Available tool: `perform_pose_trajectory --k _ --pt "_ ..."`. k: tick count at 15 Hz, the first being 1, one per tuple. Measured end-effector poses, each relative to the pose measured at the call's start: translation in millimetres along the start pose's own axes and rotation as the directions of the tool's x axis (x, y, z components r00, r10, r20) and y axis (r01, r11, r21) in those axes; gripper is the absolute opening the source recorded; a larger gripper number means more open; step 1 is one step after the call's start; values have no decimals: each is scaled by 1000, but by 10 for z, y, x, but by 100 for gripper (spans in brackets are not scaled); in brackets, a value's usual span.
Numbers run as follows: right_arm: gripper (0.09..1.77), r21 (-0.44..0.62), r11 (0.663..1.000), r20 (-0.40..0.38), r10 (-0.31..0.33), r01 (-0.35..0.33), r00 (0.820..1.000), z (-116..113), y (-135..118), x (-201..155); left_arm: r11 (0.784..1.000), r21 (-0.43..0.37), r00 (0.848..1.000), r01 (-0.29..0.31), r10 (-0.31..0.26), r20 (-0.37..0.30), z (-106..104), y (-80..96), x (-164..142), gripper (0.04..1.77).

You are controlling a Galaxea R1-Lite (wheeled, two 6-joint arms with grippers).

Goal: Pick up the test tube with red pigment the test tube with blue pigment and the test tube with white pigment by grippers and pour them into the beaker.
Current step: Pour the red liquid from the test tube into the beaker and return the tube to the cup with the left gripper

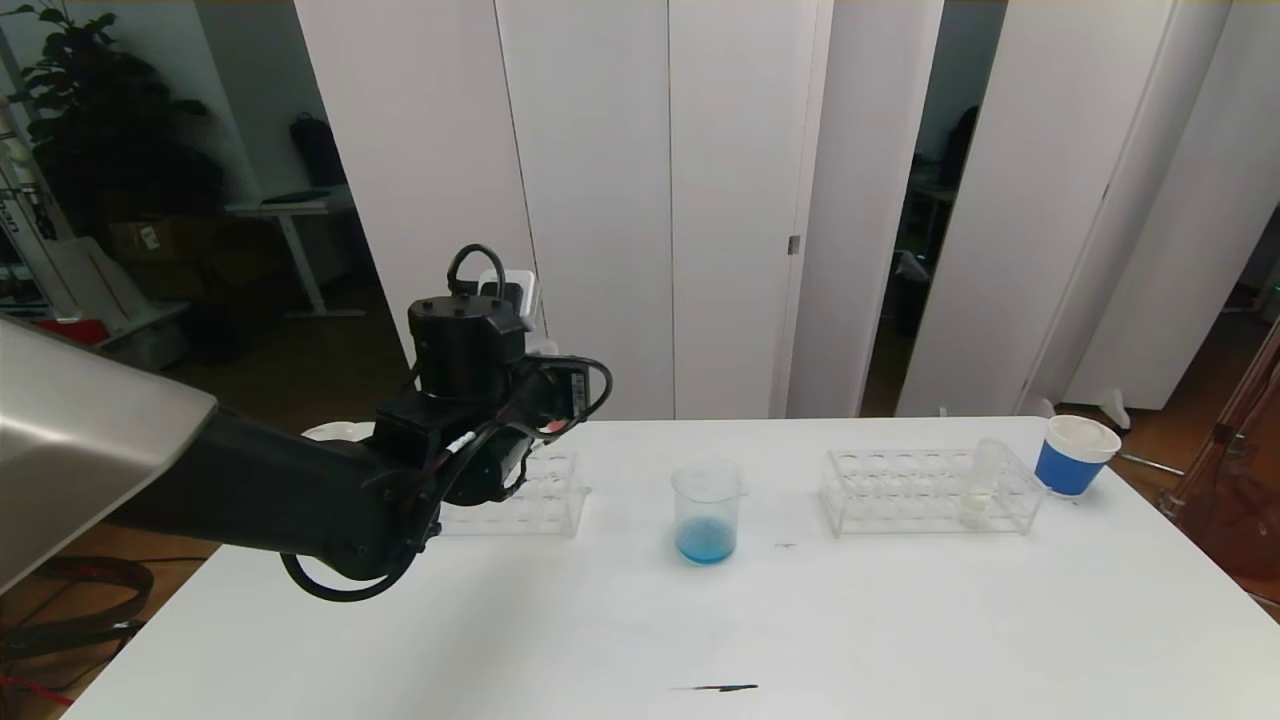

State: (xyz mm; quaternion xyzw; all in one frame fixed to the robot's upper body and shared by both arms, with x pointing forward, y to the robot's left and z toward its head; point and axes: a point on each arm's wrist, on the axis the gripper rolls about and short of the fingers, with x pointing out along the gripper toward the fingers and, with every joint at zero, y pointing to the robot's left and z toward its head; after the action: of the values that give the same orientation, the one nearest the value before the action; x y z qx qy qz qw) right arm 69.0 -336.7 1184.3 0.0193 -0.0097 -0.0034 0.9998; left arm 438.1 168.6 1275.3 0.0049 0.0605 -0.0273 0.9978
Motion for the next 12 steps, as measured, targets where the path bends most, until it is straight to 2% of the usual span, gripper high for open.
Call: perform_pose_trajectory --k 3,5,8,12 --pt "175 0 1000 0 0 0 1000 0 0 0 995 36 995 90 -91 42 92 -237 38 60" --pt "175 0 1000 0 0 0 1000 0 0 0 981 92 983 171 -177 54 91 -403 72 60" --pt "175 1 1000 0 0 0 1000 0 0 0 943 197 958 269 -284 51 27 -529 140 60" --pt "175 0 1000 0 0 0 1000 0 0 0 897 259 921 359 -386 58 -11 -600 244 60"
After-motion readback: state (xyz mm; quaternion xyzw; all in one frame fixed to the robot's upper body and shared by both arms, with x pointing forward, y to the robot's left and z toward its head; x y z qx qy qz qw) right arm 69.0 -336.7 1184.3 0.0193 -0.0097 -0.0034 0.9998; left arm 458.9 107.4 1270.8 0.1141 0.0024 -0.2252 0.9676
